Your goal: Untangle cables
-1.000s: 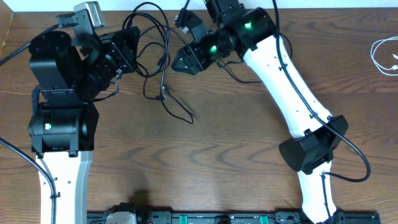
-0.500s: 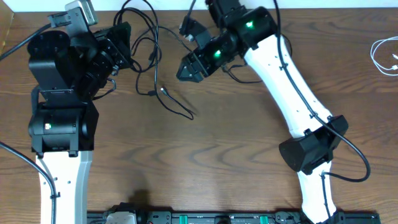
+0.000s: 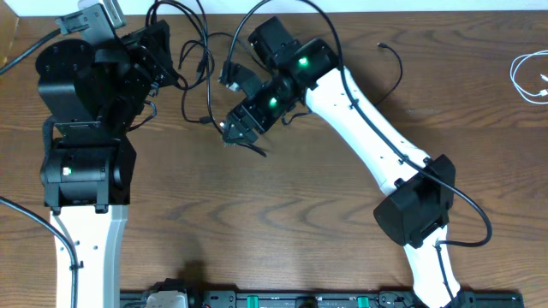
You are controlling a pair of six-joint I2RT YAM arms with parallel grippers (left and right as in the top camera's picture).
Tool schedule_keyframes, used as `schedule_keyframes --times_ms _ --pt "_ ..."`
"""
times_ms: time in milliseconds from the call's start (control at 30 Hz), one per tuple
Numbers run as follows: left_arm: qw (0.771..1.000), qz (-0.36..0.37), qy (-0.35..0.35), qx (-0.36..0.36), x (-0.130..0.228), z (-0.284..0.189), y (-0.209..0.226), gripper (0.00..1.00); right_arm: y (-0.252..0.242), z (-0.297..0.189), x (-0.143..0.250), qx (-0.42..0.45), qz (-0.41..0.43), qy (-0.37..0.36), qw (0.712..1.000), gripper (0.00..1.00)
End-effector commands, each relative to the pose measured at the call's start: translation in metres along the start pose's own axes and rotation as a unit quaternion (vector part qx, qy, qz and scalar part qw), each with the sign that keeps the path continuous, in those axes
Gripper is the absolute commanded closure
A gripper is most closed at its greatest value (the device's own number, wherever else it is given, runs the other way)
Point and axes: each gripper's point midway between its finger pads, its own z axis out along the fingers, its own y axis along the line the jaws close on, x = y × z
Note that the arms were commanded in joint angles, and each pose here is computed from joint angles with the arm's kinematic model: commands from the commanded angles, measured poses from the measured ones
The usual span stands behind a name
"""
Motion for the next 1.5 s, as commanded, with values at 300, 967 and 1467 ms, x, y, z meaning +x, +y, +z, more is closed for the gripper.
schedule_keyframes --times_ms 300,967,1467 --pt "0.999 0.009 -0.029 -0.010 -0.018 -0.005 -0.002 0.93 0.022 0.018 -0.004 -0.021 -0.026 0.000 0.999 0.16" --pt "1.000 0.008 -0.023 -0.012 -0.015 -0.005 -0.001 0.93 -0.009 0.057 -0.024 0.065 0.040 -0.050 0.996 0.56" --pt "0.998 0.008 -0.025 -0.060 -0.017 -0.009 0.025 0.93 -0.088 -0.025 -0.013 0.143 0.185 -0.084 0.969 0.99"
